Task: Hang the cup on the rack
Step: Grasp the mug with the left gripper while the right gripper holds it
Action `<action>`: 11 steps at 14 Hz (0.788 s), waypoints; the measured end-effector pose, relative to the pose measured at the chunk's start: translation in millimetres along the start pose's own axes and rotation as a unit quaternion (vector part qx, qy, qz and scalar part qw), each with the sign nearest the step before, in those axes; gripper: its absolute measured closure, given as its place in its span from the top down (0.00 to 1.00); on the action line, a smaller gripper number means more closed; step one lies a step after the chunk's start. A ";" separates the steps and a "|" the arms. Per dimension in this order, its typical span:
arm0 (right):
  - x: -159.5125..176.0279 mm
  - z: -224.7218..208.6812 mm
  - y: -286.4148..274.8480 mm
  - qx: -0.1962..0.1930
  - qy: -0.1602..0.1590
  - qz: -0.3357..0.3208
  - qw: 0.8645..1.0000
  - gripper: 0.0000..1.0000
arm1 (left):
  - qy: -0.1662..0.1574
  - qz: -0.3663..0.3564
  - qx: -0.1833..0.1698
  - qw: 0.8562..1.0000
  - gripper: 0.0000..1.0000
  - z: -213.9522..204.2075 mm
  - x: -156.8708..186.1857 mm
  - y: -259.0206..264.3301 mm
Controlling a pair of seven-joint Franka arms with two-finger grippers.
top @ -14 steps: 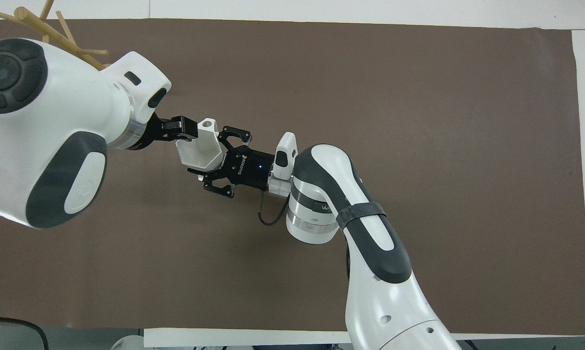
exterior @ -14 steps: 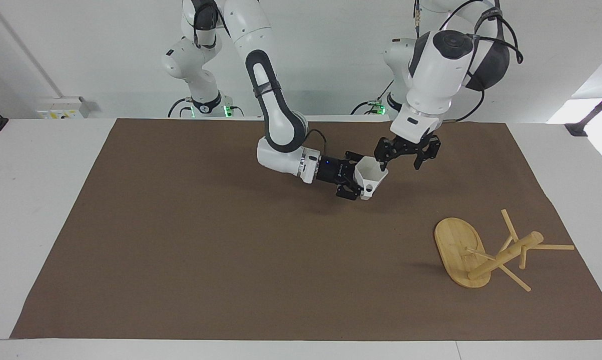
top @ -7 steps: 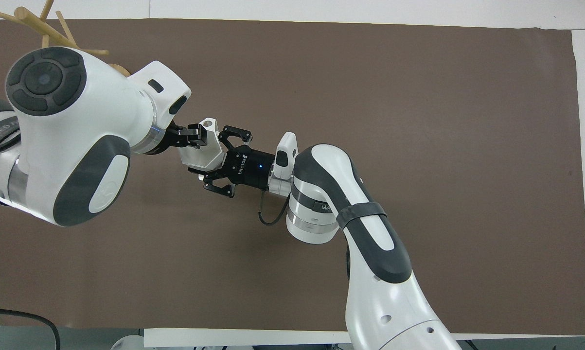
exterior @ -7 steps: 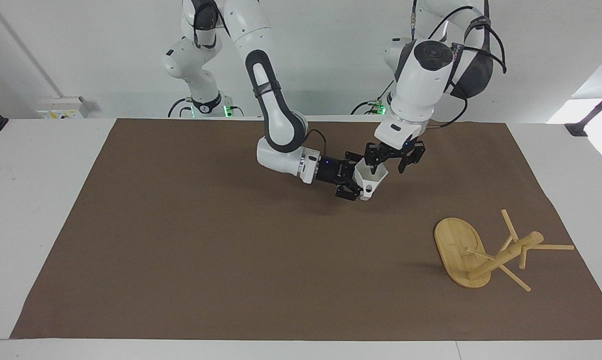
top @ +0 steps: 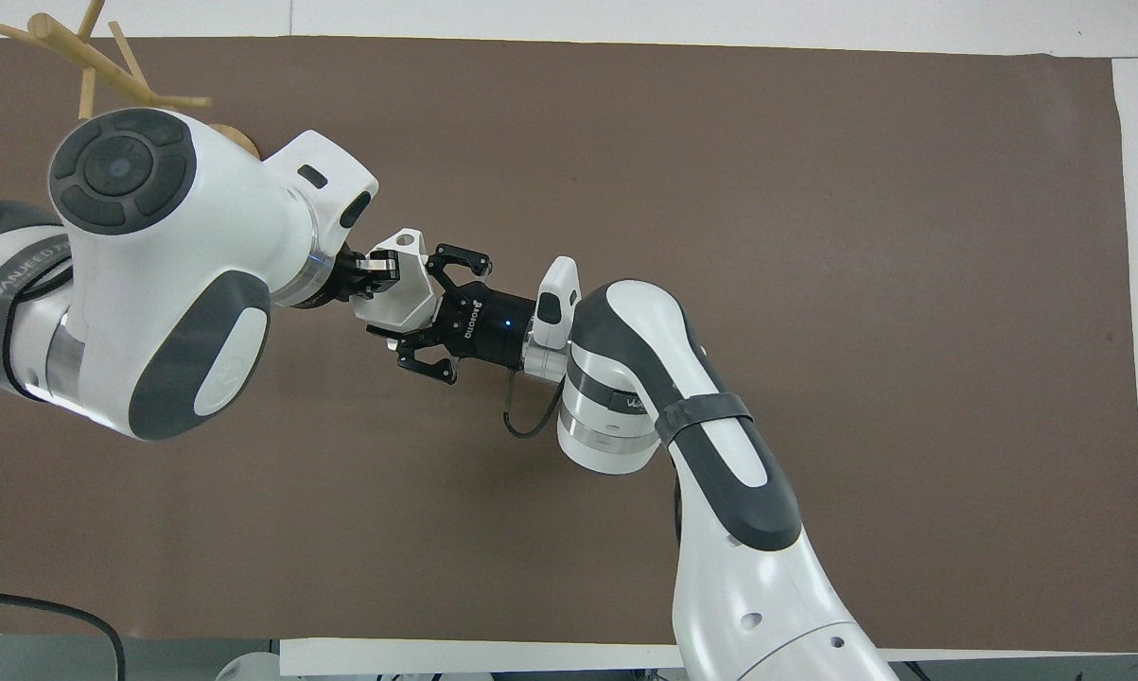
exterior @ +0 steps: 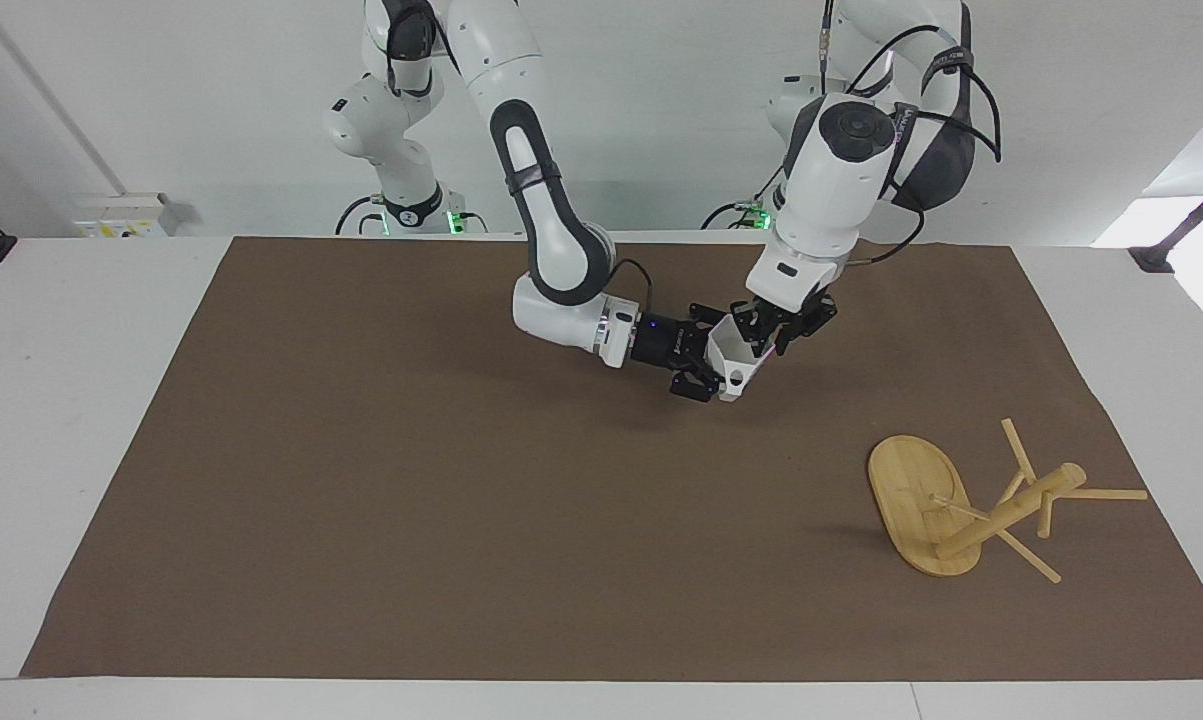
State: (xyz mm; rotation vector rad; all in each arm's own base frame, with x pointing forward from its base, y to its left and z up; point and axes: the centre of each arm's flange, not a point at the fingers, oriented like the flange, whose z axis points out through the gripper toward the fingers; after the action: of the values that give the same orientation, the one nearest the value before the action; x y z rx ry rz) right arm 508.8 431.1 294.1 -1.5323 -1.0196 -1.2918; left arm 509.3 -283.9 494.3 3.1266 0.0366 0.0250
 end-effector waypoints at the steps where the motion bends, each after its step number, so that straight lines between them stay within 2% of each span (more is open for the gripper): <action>1: -0.2 -0.6 0.8 -0.002 0.000 0.001 1.000 0.78 | 0.001 -0.010 -0.003 1.000 0.07 -0.6 0.2 0.6; 6: 0.2 -0.8 1.4 -0.005 -0.001 0.001 1.000 0.78 | 0.002 -0.022 -0.006 1.000 0.07 -0.9 0.6 1.2; 8: -0.1 -1.5 2.1 -0.007 -0.002 0.001 1.000 0.97 | 0.002 -0.022 -0.006 1.000 0.07 -0.6 0.6 1.3; 9: 0.0 -2.4 3.5 -0.009 -0.001 0.002 1.000 1.00 | 0.002 -0.022 -0.006 1.000 0.07 -0.7 0.7 1.4; 11: 1.0 -6.7 10.4 -0.013 0.002 0.002 1.000 1.00 | 0.003 -0.022 -0.007 1.000 0.07 -0.4 1.0 1.7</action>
State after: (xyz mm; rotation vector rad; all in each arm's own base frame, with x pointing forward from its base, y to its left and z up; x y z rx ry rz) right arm 516.9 421.8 294.6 -1.5487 -0.9999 -1.3092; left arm 510.3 -285.5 494.8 3.1112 0.1049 0.0344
